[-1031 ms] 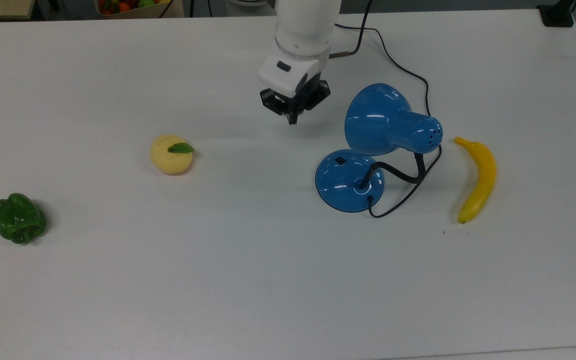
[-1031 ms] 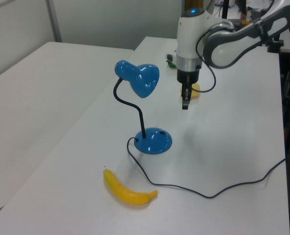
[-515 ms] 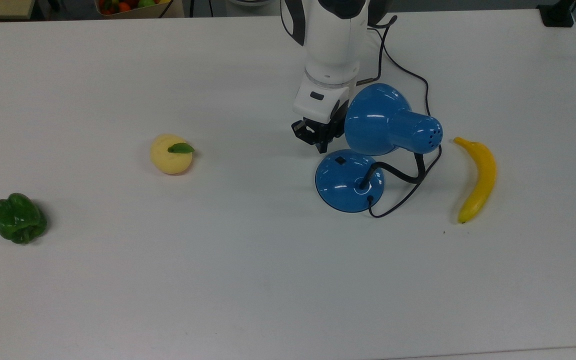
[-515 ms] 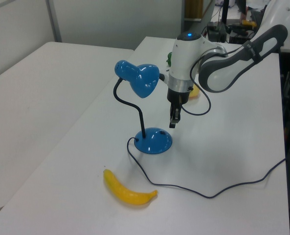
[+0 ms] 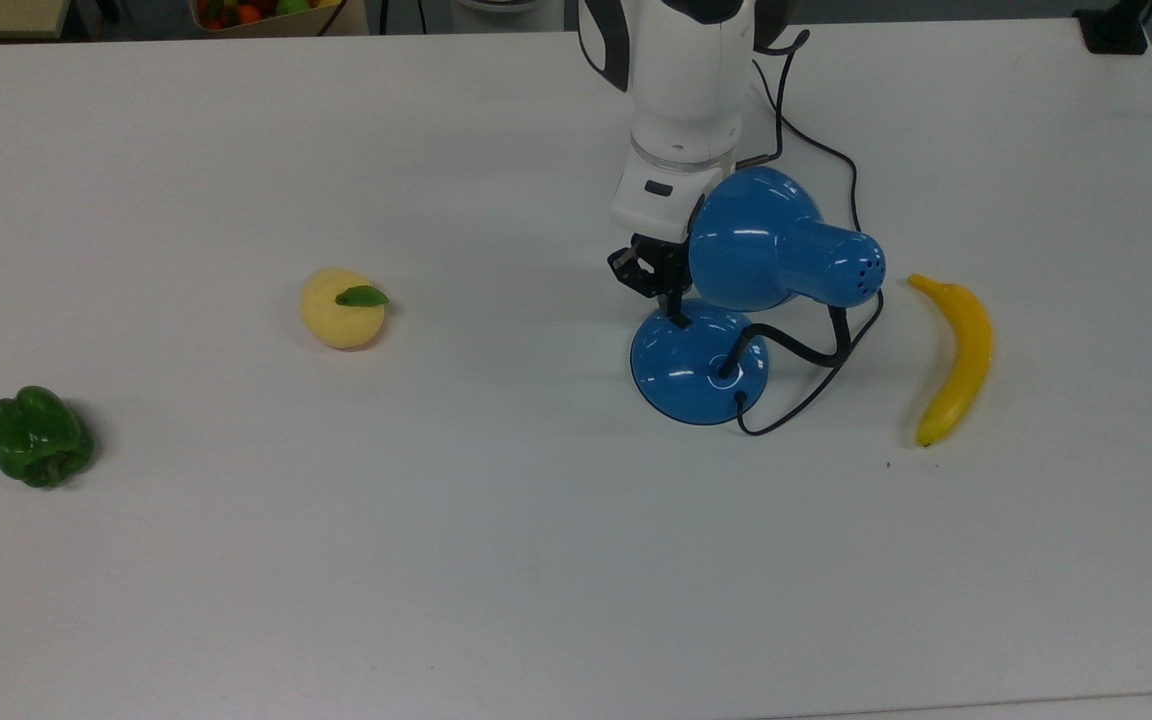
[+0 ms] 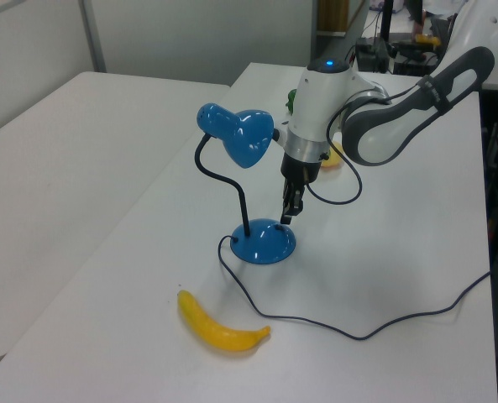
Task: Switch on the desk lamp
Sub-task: 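Press down on the switch on the lamp base with the gripper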
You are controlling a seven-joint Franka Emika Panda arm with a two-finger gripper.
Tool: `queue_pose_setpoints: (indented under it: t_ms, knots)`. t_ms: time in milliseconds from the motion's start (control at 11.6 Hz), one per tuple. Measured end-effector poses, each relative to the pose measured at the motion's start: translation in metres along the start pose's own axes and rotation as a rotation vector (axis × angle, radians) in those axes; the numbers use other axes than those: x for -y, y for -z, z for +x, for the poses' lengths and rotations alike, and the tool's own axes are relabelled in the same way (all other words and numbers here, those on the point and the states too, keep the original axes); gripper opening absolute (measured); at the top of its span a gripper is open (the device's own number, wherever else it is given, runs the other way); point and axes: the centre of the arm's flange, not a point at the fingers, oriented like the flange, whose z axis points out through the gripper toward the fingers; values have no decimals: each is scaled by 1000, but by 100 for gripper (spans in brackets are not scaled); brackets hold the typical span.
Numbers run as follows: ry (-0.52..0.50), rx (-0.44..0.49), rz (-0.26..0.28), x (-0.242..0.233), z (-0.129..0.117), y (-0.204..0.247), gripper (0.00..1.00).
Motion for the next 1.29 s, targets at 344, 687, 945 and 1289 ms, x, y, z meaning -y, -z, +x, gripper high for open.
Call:
queue_pose_setpoints:
  t_ms: [344, 687, 945, 1289]
  knots:
    - [2, -23, 2, 1, 2, -4, 1]
    - [2, -23, 2, 1, 2, -5, 1]
    - [4, -24, 3, 2, 3, -4, 1]
    - [8, -28, 6, 5, 4, -3, 1]
